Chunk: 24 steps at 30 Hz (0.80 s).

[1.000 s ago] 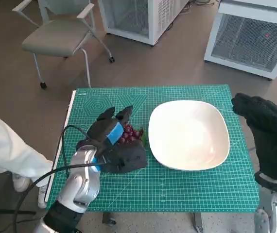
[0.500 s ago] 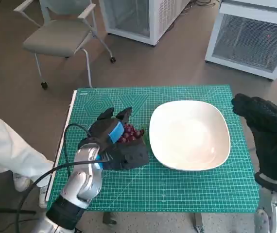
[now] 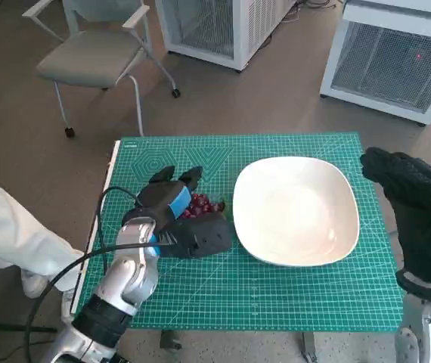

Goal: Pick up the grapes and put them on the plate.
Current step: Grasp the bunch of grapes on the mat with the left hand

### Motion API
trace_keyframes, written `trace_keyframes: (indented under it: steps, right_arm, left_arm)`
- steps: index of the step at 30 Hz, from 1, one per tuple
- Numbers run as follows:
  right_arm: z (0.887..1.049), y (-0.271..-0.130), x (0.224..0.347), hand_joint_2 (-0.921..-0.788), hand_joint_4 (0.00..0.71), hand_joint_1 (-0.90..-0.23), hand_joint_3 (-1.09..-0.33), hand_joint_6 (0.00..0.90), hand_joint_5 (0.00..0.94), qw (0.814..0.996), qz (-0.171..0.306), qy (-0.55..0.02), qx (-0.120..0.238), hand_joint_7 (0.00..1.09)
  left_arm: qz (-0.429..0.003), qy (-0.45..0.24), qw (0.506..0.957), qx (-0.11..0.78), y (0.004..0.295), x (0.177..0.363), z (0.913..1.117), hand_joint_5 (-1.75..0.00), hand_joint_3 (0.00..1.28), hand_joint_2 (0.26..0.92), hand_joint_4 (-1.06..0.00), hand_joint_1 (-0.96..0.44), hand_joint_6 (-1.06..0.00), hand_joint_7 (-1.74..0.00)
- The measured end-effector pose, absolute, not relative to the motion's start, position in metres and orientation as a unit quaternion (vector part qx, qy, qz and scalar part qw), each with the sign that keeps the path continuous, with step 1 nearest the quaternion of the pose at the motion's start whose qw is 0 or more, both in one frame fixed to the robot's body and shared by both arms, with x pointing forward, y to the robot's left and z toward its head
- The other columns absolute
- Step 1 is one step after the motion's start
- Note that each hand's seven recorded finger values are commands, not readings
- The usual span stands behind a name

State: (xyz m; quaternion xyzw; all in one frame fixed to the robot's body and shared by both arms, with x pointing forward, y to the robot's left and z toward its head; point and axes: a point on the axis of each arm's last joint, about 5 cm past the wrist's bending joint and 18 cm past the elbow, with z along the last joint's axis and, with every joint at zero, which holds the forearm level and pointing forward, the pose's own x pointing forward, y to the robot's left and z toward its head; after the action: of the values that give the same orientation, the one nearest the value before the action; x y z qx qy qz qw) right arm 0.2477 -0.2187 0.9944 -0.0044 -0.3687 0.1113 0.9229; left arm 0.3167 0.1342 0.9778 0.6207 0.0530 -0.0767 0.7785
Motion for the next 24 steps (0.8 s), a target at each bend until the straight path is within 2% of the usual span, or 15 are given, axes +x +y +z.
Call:
trace_keyframes:
  steps: [24]
  right_arm:
    - [0.992, -0.219, 0.245, -0.921, 0.359, -0.645, -0.696, -0.001, 0.0, 0.925, 0.107, -0.366, -0.004, 0.64]
  left_arm:
    - [-0.078, 0.086, 0.733, 0.67, 0.128, 0.338, 0.974, 0.0, 0.02, 0.853, -0.13, 0.07, -0.26, 0.0]
